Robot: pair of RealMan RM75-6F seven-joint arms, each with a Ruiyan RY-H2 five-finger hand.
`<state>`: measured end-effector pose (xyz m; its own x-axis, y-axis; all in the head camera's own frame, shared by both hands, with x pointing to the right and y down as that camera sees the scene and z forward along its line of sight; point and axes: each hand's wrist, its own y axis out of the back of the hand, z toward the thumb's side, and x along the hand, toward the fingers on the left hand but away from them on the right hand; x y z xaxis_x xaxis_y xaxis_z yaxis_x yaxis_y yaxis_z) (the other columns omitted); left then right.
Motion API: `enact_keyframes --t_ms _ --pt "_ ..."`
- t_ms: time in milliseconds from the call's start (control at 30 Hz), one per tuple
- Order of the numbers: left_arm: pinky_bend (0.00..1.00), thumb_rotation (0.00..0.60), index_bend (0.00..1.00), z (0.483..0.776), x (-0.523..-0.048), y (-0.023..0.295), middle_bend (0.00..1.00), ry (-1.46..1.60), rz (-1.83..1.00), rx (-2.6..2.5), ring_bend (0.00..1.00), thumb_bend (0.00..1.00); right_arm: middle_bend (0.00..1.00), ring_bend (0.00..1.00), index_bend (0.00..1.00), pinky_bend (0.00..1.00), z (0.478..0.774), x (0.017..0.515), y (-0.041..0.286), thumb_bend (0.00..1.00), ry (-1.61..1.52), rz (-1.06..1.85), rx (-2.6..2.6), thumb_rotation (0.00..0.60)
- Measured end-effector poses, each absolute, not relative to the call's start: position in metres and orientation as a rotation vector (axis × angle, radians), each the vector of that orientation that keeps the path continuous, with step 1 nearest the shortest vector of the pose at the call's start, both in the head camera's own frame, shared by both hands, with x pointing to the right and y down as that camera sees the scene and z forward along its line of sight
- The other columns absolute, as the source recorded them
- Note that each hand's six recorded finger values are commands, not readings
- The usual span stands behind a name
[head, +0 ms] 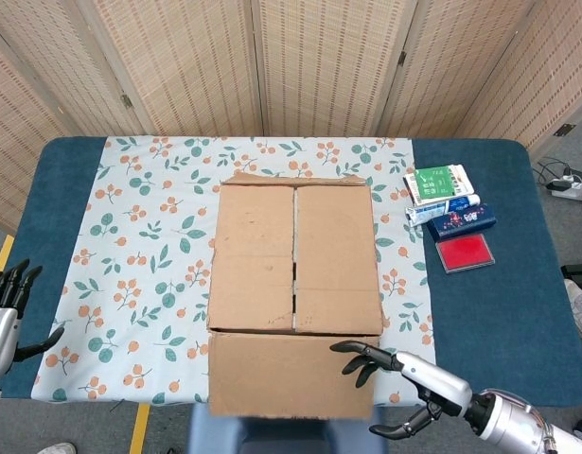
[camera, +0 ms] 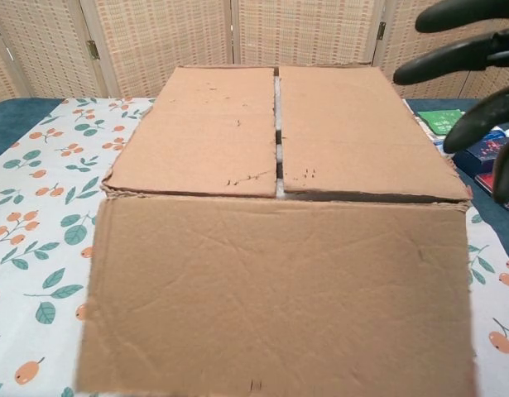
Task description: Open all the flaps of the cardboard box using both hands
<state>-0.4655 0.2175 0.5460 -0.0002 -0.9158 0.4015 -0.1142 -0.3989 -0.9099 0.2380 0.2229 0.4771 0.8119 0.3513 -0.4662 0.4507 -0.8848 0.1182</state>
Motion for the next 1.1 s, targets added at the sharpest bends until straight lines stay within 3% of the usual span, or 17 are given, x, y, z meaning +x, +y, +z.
enact_keyframes --t_ms 100,267,500,667,800,1100 --pt "0.00 0.600 0.00 0.546 -0.465 0.218 0.00 1.083 -1.470 -1.592 0.00 0.26 0.07 0.17 0.11 0.26 0.479 0.239 0.221 0.32 0.630 -0.689 2.827 0.510" --pt "0.00 0.600 0.00 0.546 -0.465 0.218 0.00 1.081 -1.461 -1.599 0.00 0.26 0.02 0.10 0.22 0.11 0.483 0.238 0.203 0.32 0.672 -0.818 3.015 0.428" --pt "0.00 0.600 0.00 0.544 -0.466 0.218 0.00 1.091 -1.454 -1.605 0.00 0.26 0.04 0.10 0.28 0.10 0.491 0.223 0.160 0.32 0.773 -1.093 3.328 0.371" --pt "0.00 0.600 0.02 0.544 -0.468 0.218 0.00 1.090 -1.464 -1.609 0.00 0.26 0.07 0.10 0.46 0.10 0.494 0.202 0.125 0.37 0.834 -1.292 3.527 0.286" --pt "0.00 0.600 0.10 0.544 -0.469 0.217 0.00 1.090 -1.468 -1.614 0.00 0.26 0.10 0.10 0.59 0.10 0.496 0.183 0.100 0.45 0.883 -1.446 3.644 0.277" --pt "0.00 0.600 0.14 0.544 -0.470 0.218 0.00 1.096 -1.461 -1.636 0.00 0.26 0.11 0.09 0.63 0.09 0.523 0.133 0.064 0.48 0.858 -1.652 3.767 0.275"
